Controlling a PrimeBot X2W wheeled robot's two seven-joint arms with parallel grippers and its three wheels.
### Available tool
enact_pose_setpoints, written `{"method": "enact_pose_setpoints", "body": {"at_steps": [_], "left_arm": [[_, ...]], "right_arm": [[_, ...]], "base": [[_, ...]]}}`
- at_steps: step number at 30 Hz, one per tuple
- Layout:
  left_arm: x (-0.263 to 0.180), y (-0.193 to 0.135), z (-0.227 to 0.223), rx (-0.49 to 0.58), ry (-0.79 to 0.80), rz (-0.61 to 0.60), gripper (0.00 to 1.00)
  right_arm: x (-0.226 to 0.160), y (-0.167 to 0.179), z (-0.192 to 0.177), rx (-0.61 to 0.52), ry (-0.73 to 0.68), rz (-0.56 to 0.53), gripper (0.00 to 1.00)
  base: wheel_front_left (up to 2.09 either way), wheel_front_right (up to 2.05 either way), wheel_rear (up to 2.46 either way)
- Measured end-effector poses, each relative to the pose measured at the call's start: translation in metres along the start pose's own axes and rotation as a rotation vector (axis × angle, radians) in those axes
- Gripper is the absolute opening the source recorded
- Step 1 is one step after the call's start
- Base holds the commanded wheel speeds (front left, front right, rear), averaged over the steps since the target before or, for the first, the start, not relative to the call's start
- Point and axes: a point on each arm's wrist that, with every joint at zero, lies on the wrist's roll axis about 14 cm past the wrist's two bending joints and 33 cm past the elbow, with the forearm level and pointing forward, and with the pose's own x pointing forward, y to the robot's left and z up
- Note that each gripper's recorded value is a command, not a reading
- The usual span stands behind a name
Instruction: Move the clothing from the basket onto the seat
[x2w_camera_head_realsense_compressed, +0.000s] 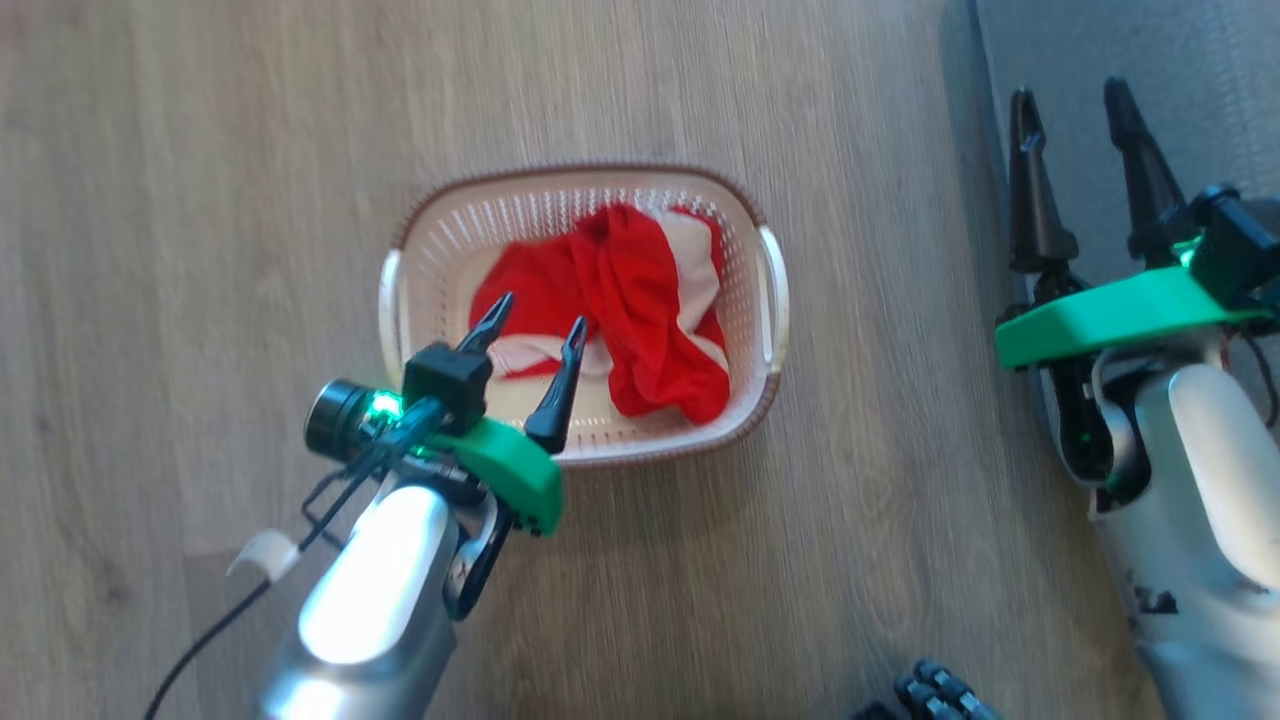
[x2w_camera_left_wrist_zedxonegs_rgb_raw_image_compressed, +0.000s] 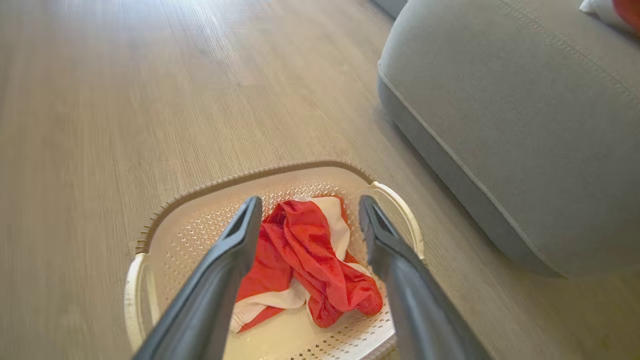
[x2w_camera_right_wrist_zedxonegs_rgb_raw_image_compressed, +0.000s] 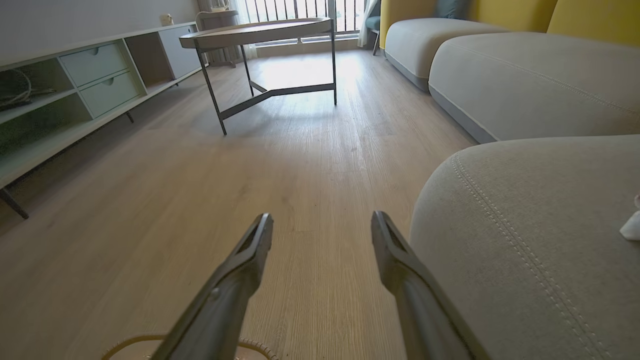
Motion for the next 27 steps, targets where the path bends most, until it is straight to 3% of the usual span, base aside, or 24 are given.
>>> {"method": "enact_pose_setpoints", "body": {"at_steps": [15, 27], "left_arm": [[0.077, -0.012, -0.082, 0.087, 0.215, -0.199, 1.00], [0.122, 0.002, -0.163, 0.152, 0.412, -0.268, 1.00]], "right_arm": [[0.035, -0.005, -0.055, 0.025, 0.061, 0.006, 1.00], [0.051, -0.015, -0.069, 0.030, 0.045, -0.012, 1.00]], "base": [[0.00, 0.00, 0.00], [0.00, 0.00, 0.00]]}}
